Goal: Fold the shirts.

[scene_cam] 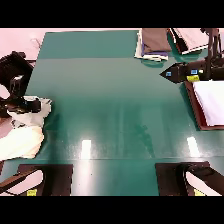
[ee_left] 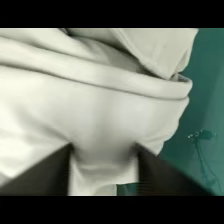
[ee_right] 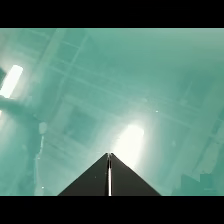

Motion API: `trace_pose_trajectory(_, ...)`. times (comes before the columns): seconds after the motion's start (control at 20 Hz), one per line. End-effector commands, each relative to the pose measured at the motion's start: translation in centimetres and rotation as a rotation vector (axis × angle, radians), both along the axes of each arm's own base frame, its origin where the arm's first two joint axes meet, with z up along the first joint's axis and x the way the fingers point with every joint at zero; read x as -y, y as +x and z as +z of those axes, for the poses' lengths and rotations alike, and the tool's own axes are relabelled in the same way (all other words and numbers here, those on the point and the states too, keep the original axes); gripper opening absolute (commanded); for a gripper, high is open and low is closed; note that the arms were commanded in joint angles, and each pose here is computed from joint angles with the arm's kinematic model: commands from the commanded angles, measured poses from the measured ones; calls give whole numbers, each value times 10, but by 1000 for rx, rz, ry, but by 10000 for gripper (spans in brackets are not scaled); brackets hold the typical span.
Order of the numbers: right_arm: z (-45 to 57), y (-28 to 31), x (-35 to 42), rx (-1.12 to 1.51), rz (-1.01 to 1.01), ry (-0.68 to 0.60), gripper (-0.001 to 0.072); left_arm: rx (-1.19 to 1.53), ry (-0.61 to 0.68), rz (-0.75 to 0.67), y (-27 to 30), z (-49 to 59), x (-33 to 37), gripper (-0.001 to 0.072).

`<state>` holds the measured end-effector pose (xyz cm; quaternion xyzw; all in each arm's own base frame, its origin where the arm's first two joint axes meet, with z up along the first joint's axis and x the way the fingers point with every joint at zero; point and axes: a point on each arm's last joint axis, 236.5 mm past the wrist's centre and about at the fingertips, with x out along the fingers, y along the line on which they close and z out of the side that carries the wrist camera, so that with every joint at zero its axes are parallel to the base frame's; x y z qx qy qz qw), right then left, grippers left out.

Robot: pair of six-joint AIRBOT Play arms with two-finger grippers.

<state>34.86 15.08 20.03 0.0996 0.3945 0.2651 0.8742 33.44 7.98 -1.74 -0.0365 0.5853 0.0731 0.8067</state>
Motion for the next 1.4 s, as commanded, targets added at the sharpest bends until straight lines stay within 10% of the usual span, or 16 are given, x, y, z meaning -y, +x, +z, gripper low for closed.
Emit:
trace_pose_trajectory(0.0, 2, 2, 0, 8, -4, 2, 18, 9, 0, 18, 2, 7, -3, 32)
trace_pose_trajectory(0.25, 44, 12, 4, 149, -75, 62, 18, 337, 28, -39, 40, 176, 17, 29)
trace_pose_trajectory(0.55, 135, 19, 4, 340, -66, 78, 18, 788, -38, -432, 15, 383, 165, 27)
trace_pose_trajectory(1.0, 192, 31, -3, 418, -6, 54, 18, 447, -154, -1007, -11, 253, 401, 33)
trace_pose_trajectory(1.05, 195, 31, -4, 420, 0, 51, 18, 408, -164, -1062, -14, 230, 428, 141)
trace_pose_trajectory(1.1, 197, 32, -4, 422, 4, 48, 18, 389, -184, -1093, -15, 210, 454, 520)
trace_pose_trajectory(1.15, 198, 32, -4, 423, 6, 46, 18, 392, -198, -1096, -10, 199, 469, 616)
trace_pose_trajectory(1.35, 190, 33, 12, 389, -18, 23, 18, 386, -177, -866, 51, 194, 413, 617)
